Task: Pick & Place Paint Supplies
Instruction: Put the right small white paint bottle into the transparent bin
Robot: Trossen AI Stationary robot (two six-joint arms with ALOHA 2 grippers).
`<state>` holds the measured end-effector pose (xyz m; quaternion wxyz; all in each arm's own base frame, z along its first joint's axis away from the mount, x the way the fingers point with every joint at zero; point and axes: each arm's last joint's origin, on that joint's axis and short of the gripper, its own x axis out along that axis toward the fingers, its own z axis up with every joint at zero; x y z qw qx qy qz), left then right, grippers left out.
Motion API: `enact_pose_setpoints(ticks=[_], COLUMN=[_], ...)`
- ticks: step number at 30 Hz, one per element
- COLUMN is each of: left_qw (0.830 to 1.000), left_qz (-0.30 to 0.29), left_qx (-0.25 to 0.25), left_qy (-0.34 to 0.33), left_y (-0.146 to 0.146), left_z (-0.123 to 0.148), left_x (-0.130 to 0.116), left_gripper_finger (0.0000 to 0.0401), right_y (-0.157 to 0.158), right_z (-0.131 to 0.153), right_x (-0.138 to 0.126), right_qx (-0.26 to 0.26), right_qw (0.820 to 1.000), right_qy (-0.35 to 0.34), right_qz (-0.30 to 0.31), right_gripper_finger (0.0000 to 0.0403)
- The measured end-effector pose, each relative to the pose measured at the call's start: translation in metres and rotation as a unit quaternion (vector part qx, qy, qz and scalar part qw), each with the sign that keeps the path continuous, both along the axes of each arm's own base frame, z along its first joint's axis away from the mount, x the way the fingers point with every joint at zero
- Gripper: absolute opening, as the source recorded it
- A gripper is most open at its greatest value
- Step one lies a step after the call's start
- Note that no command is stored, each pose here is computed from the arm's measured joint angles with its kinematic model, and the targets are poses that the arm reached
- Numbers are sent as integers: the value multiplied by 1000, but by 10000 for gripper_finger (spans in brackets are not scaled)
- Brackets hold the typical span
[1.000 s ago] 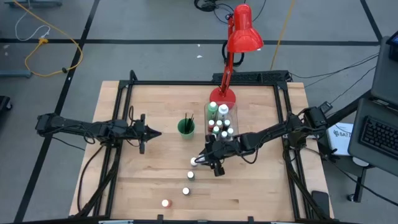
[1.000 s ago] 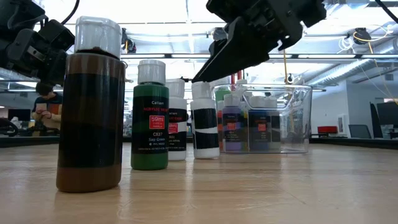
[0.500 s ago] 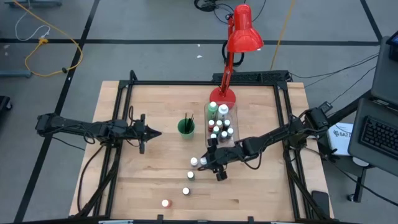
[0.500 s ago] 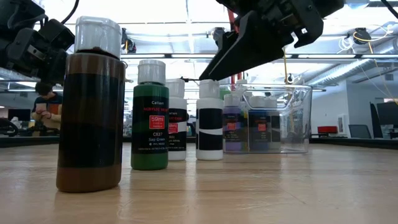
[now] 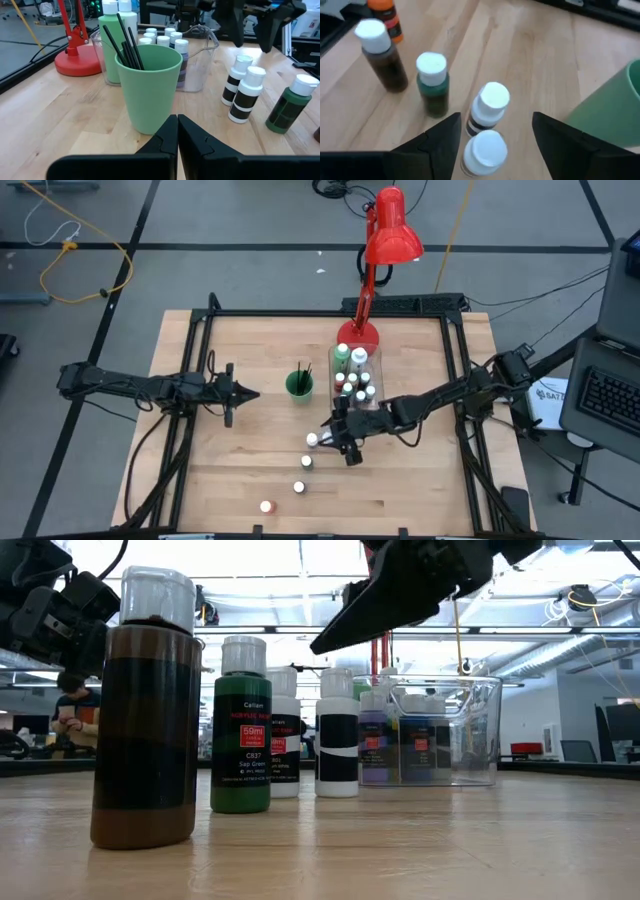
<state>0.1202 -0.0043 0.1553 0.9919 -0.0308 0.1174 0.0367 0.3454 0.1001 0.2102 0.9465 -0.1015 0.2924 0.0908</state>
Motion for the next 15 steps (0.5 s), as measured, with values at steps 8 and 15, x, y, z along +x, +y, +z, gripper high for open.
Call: enact_pose_setpoints(ticks=[8, 15], left_qw=[1000, 1000], left_qz=[0, 0], left_qx=[1, 1], left_qy=[0, 0], left_y=[0, 0], left_z=[0, 0], left_x=[0, 0], left_gripper_finger=[10, 10], right_y=[-10, -9], right_z=[-7, -8], right_x=[1, -1], right_qx=[21, 32], right_qw=[999, 998], right_qy=[36, 48], right_qz=[-5, 1], right_gripper_finger=[253, 252])
